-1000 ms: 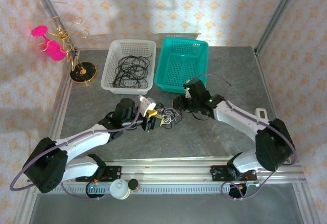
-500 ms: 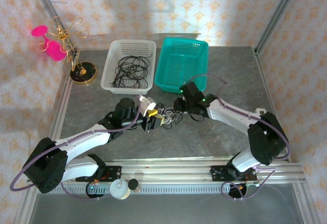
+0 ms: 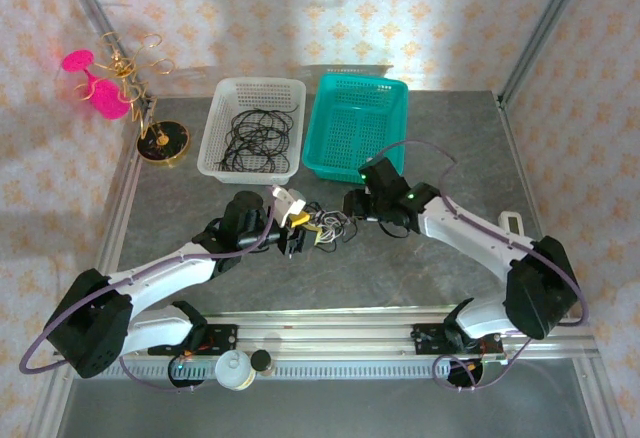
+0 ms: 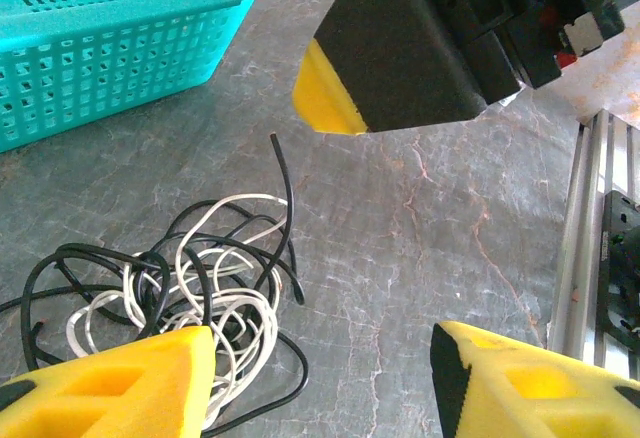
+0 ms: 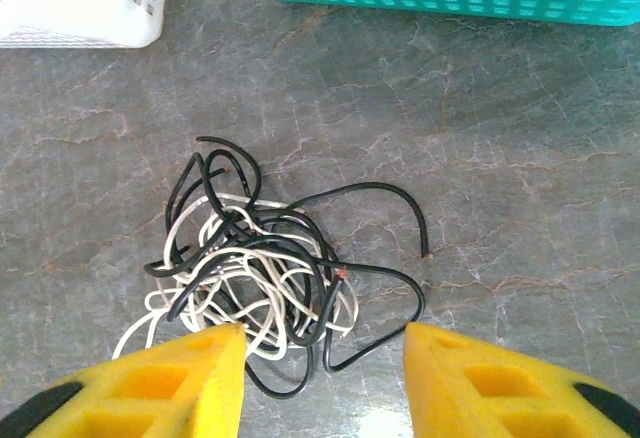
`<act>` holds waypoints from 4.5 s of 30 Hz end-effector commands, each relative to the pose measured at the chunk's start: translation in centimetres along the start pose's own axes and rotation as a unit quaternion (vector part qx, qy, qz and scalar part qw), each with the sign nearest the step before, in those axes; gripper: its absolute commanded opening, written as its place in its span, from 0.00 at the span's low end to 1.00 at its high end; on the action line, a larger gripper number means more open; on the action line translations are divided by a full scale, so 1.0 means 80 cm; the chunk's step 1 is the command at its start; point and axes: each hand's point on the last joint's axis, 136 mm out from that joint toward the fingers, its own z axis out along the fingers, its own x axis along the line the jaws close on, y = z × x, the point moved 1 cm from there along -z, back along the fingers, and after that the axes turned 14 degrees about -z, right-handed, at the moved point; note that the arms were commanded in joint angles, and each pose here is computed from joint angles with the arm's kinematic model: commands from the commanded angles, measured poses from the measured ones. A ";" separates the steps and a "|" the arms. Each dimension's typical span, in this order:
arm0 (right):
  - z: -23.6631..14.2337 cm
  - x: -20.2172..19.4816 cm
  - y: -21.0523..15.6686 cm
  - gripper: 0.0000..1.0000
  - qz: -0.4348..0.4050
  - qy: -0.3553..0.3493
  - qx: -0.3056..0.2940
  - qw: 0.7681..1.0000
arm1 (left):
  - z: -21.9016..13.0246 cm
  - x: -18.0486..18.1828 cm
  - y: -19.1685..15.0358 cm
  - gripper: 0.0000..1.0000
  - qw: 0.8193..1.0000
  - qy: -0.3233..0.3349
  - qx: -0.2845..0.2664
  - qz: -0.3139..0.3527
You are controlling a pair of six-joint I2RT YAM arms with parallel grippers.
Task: Untangle the cables
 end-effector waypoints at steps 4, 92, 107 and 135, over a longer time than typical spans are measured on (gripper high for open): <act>0.029 0.012 0.005 0.44 0.015 0.019 0.012 1.000 | -0.004 -0.015 0.018 0.61 0.999 -0.017 -0.021 0.025; -0.076 0.118 0.071 0.53 -0.275 0.301 -0.442 0.799 | -0.055 -0.204 0.258 0.00 0.933 -0.223 -0.282 -0.001; 0.064 0.068 0.027 0.36 -0.172 0.175 -0.350 0.904 | -0.124 -0.227 0.342 0.00 0.911 -0.163 -0.378 -0.014; 0.084 0.054 0.038 0.00 -0.144 0.131 -0.328 0.924 | -0.220 -0.298 0.431 0.00 0.857 -0.181 -0.480 0.058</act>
